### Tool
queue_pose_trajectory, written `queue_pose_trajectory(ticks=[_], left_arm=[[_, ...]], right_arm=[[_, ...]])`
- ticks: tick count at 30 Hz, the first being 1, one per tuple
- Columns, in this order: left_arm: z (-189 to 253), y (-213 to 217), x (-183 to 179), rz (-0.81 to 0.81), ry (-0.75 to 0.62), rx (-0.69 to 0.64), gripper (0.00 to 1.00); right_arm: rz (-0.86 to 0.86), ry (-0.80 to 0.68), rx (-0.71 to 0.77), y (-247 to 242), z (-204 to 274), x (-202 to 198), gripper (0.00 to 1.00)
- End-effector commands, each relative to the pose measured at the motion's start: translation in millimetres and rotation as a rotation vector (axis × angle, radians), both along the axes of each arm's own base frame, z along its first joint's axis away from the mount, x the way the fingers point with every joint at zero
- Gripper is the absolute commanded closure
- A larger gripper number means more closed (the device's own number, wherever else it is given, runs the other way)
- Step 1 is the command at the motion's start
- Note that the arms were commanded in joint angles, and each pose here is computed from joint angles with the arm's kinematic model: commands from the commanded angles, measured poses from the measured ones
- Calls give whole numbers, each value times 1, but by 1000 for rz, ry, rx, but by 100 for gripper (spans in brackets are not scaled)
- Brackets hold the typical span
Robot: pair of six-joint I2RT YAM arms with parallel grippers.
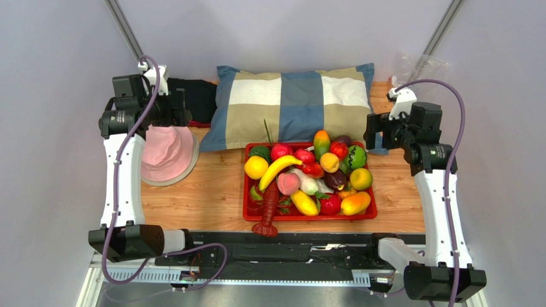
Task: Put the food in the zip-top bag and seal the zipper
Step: Pick up the zipper food storage bag at the corner of the board.
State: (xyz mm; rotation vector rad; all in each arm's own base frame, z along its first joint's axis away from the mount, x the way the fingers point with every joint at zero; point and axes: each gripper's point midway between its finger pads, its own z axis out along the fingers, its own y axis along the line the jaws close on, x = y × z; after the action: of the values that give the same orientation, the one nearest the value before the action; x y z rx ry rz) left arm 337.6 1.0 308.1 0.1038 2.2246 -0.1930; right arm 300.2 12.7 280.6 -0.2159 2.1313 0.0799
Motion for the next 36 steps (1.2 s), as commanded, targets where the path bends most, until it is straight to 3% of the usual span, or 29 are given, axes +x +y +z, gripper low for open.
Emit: queue_pose_trajectory(ticks=[1, 7, 13, 22, 27, 31, 36], left_arm=[[40, 8, 5, 56, -150, 24, 1], [69, 18, 9, 146, -326, 28, 1], [78, 0, 18, 44, -436, -11, 1], [76, -11, 57, -4, -419, -102, 1], [80, -13, 74, -52, -446, -68, 1], [63, -12, 87, -69, -411, -48, 1], [48, -2, 103, -36, -366, -13, 1]], right_arm=[[-75, -35, 61, -16, 9, 22, 0], [-212, -62, 182, -54, 18, 59, 0], [-331, -107, 289, -106, 13, 103, 0], [-387, -219, 218, -178, -14, 179, 0], [-396, -255, 215, -216, -40, 215, 0], [-370, -340, 171, -240, -51, 252, 0], [-389, -342, 158, -271, -87, 301, 0]])
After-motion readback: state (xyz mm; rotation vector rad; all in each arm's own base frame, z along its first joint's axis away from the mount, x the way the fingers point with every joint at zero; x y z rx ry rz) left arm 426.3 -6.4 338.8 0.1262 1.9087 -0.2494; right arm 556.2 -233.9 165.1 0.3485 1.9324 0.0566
